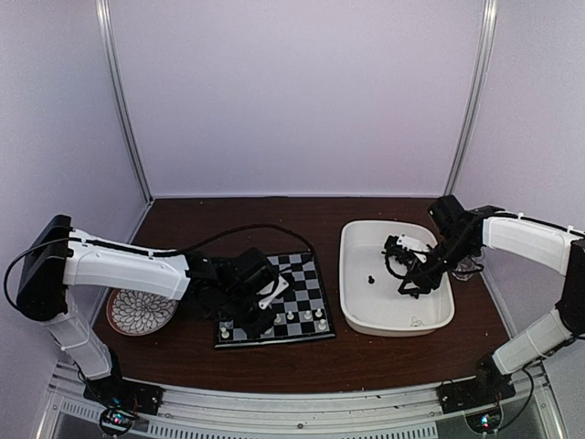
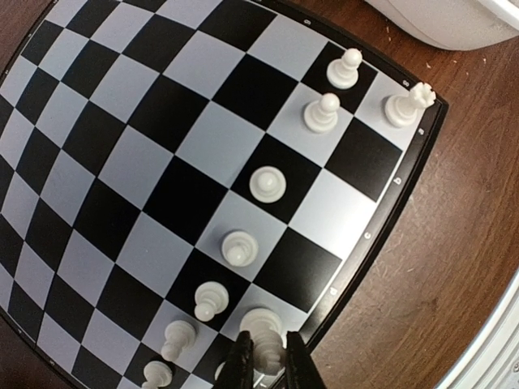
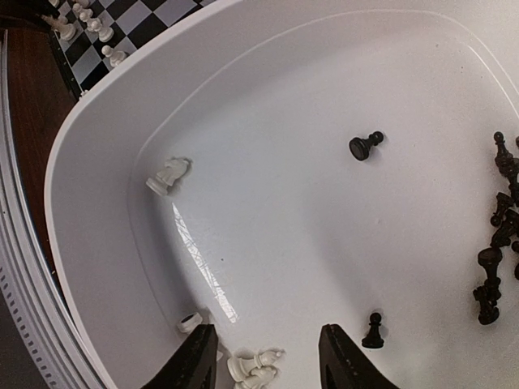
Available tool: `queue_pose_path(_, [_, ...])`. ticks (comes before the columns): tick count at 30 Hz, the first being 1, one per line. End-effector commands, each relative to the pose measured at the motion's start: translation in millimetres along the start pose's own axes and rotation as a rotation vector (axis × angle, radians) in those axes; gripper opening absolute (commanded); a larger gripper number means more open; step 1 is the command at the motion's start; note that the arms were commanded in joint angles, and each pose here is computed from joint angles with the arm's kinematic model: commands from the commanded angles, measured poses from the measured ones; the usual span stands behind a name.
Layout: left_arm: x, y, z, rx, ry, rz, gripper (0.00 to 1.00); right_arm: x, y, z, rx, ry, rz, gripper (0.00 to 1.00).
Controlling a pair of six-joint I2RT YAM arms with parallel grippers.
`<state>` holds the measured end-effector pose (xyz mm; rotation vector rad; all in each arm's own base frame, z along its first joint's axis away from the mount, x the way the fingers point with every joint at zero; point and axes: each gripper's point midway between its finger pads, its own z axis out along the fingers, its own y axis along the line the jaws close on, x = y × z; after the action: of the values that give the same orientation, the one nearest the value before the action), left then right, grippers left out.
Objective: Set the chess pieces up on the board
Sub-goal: Place the queen at d1, then pick up the bishop from the storage box.
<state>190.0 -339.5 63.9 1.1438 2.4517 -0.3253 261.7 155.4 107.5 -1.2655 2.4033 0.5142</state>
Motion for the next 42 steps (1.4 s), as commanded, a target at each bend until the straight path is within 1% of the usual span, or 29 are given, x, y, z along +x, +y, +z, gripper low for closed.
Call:
queue_pose_path(1, [2.6, -2.5, 2.2, 0.01, 0.001, -0.01, 0.1, 5.8, -2.2, 3.6, 0.004, 0.016, 0.014, 0.47])
queue_pose_path(6, [5.3, -4.8, 6.0, 0.021, 0.015, -0.014, 0.13, 6.0, -1.9, 3.3, 0.003, 0.016, 0.013, 0.47])
queue_pose_path(12, [3.6, -4.3, 1.5, 0.019, 0.012, -0.017, 0.21, 5.9, -1.4, 2.8, 0.004, 0.015, 0.012, 0.47])
queue_pose_path(17, [-0.6, -3.5, -7.4, 0.013, 0.002, -0.014, 0.24, 5.4, -1.3, 2.1, 0.002, 0.014, 0.013, 0.47])
queue_pose_path(20, [-13.1, -6.6, -23.4, 0.025, -0.021, -0.006, 0.25, 4.1, -0.3, -1.0, 0.001, 0.014, 0.003, 0.47])
queue_pose_path(22, [-30.5, -8.8, -45.3, 0.033, -0.068, 0.009, 0.25, 5.3, 2.5, -3.1, -0.016, 0.031, -0.014, 0.46])
queue_pose_path(25, [-66.0, -10.9, -85.3, 0.038, -0.189, 0.046, 0.28, 11.7, 7.2, -5.6, -0.056, 0.091, -0.071, 0.46])
queue_pose_path(27, [-93.2, -8.6, -108.7, 0.016, -0.288, 0.073, 0.33, 16.5, 6.7, -6.8, -0.074, 0.141, -0.108, 0.46])
queue_pose_path(29, [-121.3, -3.0, -123.7, -0.005, -0.371, 0.087, 0.41, 22.5, 9.5, -7.8, -0.107, 0.183, -0.137, 0.46])
queue_pose_path(30, [-133.6, 2.3, -124.7, -0.006, -0.388, 0.078, 0.43, 24.0, 10.0, -7.5, -0.121, 0.199, -0.152, 0.45])
queue_pose_path(32, [-157.3, 21.7, -121.5, 0.001, -0.395, 0.018, 0.44, 28.0, 12.1, -6.2, -0.159, 0.234, -0.174, 0.45])
queue_pose_path(33, [-174.8, 30.4, -124.1, 0.024, -0.41, -0.025, 0.44, 29.5, 14.3, -6.0, -0.185, 0.248, -0.19, 0.45])
queue_pose_path(36, [-210.2, 56.6, -115.8, 0.127, -0.44, -0.171, 0.44, 35.1, 17.1, -3.2, -0.241, 0.289, -0.243, 0.45])
queue_pose_path(39, [-243.1, 79.9, -114.4, 0.155, -0.491, -0.287, 0.45, 39.5, 14.3, 1.9, -0.26, 0.318, -0.272, 0.44])
queue_pose_path(42, [-259.9, 86.0, -111.4, 0.139, -0.496, -0.289, 0.45, 43.3, 12.8, 12.3, -0.265, 0.339, -0.275, 0.44])
